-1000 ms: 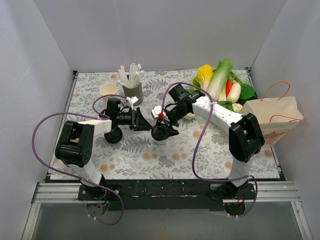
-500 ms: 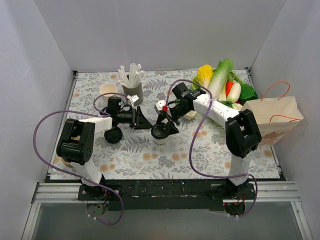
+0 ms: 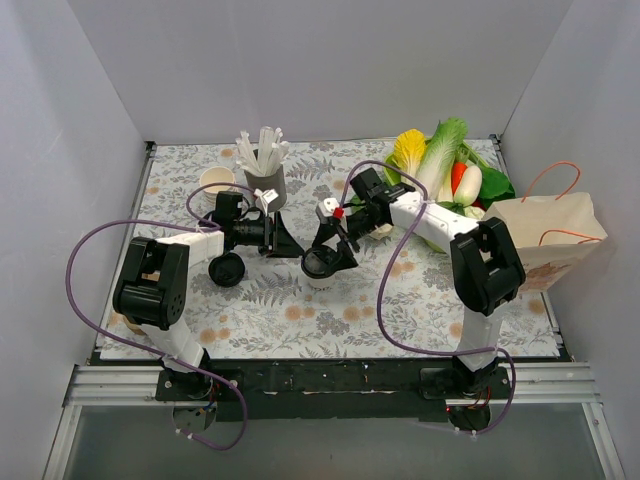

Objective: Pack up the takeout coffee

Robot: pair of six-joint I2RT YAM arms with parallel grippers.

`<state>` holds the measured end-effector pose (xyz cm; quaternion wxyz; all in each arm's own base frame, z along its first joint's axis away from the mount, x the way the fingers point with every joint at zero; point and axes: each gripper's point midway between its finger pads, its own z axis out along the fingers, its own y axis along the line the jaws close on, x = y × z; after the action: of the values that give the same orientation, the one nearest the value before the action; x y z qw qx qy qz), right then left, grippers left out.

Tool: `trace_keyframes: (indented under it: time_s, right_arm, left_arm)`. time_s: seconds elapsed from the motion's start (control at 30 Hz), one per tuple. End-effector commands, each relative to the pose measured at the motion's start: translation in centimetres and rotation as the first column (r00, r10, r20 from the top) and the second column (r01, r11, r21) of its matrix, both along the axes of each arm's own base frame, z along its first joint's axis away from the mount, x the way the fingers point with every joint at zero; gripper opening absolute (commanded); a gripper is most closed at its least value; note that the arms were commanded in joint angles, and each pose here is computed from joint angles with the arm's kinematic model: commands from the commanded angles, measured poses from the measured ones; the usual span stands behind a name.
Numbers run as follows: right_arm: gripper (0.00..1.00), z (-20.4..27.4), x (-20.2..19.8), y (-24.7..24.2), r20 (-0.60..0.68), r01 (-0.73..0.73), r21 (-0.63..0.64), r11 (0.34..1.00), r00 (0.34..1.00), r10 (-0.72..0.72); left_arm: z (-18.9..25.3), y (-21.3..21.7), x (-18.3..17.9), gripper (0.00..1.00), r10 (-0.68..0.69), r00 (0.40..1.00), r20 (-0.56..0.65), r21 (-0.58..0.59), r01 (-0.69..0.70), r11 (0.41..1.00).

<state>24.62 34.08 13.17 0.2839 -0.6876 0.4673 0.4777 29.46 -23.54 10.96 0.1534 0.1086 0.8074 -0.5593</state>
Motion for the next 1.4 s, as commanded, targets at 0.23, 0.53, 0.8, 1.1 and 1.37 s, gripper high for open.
trace_keyframes:
  time_s: [0.23, 0.53, 0.8, 1.1, 1.37]
  right_arm:
    - [0.68, -9.0, -4.0, -3.2, -0.264, 0.043, -0.285, 0.958, 0.957, -0.122]
    - [0.68, -9.0, -3.7, -3.3, -0.260, 0.056, -0.287, 0.956, 0.956, -0.134]
    - [0.67, -9.0, -3.3, -3.1, -0.244, 0.069, -0.286, 0.956, 0.959, -0.142]
    - [0.66, -9.5, -3.2, -3.2, -0.228, 0.088, -0.287, 0.954, 0.961, -0.157]
    - [0.83, -4.2, -1.1, -1.7, -0.228, 0.140, -0.202, 0.969, 0.956, -0.185]
  left_arm:
    - [4.2, -0.8, -1.3, 0.50, -0.110, 0.992, 0.065, -0.089, 0.116, 0.989]
    - [4.1, -0.9, -4.5, 0.52, -0.182, 0.983, -0.035, -0.190, 0.172, 0.967]
    - [-1.3, -0.6, -5.8, 0.51, -0.097, 0.990, -0.105, -0.014, 0.096, 0.995]
    - [-5.7, 0.6, -6.0, 0.50, 0.000, 0.987, -0.160, 0.162, 0.026, 0.986]
    - [-4.0, 0.2, -5.3, 0.50, -0.039, 0.996, -0.083, 0.120, 0.049, 0.992]
